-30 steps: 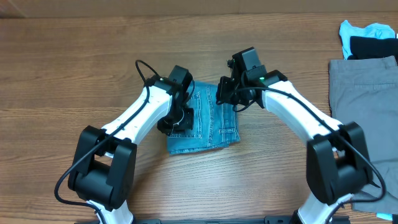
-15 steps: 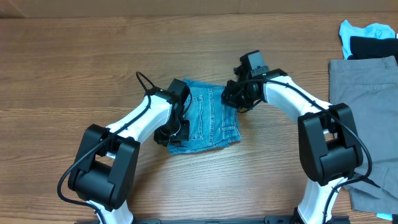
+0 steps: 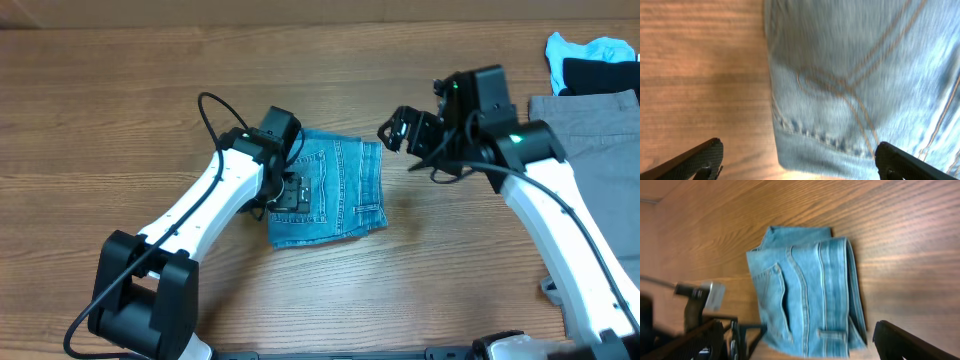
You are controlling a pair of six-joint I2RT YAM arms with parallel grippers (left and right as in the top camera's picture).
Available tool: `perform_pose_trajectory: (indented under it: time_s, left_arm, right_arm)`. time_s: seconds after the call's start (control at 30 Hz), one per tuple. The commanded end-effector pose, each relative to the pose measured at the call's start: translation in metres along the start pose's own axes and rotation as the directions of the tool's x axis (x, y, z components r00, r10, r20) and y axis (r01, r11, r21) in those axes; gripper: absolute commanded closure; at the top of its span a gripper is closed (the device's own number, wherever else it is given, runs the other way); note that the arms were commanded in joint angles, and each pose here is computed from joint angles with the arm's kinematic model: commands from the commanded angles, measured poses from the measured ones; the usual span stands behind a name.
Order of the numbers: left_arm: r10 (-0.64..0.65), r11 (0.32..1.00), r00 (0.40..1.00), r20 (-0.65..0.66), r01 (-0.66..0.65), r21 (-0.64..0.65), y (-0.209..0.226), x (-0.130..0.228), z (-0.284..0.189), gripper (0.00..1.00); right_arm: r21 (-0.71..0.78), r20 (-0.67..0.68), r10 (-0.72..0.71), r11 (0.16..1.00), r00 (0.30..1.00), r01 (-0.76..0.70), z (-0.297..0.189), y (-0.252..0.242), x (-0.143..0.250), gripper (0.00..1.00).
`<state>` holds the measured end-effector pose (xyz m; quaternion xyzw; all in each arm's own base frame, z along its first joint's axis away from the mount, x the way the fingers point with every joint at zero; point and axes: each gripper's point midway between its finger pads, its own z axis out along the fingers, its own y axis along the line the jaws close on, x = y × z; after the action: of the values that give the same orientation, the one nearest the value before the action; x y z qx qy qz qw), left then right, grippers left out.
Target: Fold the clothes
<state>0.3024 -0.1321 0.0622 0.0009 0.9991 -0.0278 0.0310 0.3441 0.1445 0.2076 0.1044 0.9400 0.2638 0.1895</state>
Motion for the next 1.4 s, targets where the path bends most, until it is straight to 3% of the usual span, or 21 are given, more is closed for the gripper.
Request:
perform_pose_trajectory:
  time_s: [0.0, 0.17, 0.33, 0.77, 0.83, 0.9, 0.97, 1.0, 1.03, 1.27, 1.37]
  left_arm:
    - [-0.032, 0.995, 0.998, 0.052, 0.027, 0.094, 0.000, -0.022, -0.007, 0.00]
    - [-0.026, 0.960, 0.998, 0.064, 0.007, 0.280, -0.012, -0.043, -0.001, 0.00]
    - [0.021, 0.934, 1.000, 0.012, -0.024, 0.356, -0.024, -0.043, 0.024, 0.00]
    - [0.007, 0.936, 0.986, -0.166, 0.052, 0.347, -0.023, -0.022, 0.086, 0.00]
    - [-0.009, 0.936, 0.985, -0.170, 0.068, 0.345, -0.023, -0.023, 0.088, 0.07]
    - [-0.033, 0.935, 0.985, -0.171, 0.091, 0.343, -0.024, -0.025, 0.088, 0.21]
    - [-0.043, 0.933, 0.987, -0.154, 0.095, 0.348, -0.025, -0.030, 0.088, 0.59]
    - [-0.042, 0.932, 0.990, -0.136, 0.088, 0.351, -0.026, -0.034, 0.089, 0.73]
    - [-0.047, 0.930, 0.992, -0.116, 0.086, 0.357, -0.026, -0.039, 0.089, 0.81]
    - [-0.247, 0.895, 0.968, -0.044, 0.245, 0.371, -0.003, -0.079, 0.087, 0.76]
    - [-0.456, 0.831, 0.890, -0.015, 0.432, 0.350, 0.044, -0.103, 0.086, 0.74]
  right_arm:
    - [0.001, 0.006, -0.007, 1.000, 1.000, 0.007, -0.018, 0.003, 0.008, 0.00]
    - [0.009, -0.020, 0.009, 1.000, 1.000, -0.009, -0.019, 0.001, 0.015, 0.00]
    - [0.010, -0.021, 0.008, 1.000, 1.000, -0.008, -0.019, 0.001, 0.015, 0.00]
    - [0.010, -0.020, 0.008, 1.000, 1.000, -0.008, -0.019, 0.000, 0.015, 0.00]
    - [0.010, -0.019, 0.008, 1.000, 1.000, -0.007, -0.019, 0.000, 0.015, 0.00]
    - [0.010, -0.019, 0.008, 1.000, 1.000, -0.007, -0.019, 0.001, 0.015, 0.00]
    - [0.008, -0.017, 0.006, 1.000, 1.000, -0.006, -0.019, 0.001, 0.014, 0.00]
    - [0.008, -0.017, 0.006, 1.000, 1.000, -0.006, -0.019, 0.001, 0.014, 0.00]
    - [0.008, -0.017, 0.007, 1.000, 1.000, -0.006, -0.019, 0.001, 0.014, 0.00]
    - [0.009, -0.018, 0.002, 1.000, 1.000, -0.002, -0.018, 0.000, 0.014, 0.00]
    - [0.010, -0.018, -0.001, 1.000, 1.000, 0.001, -0.018, 0.000, 0.014, 0.00]
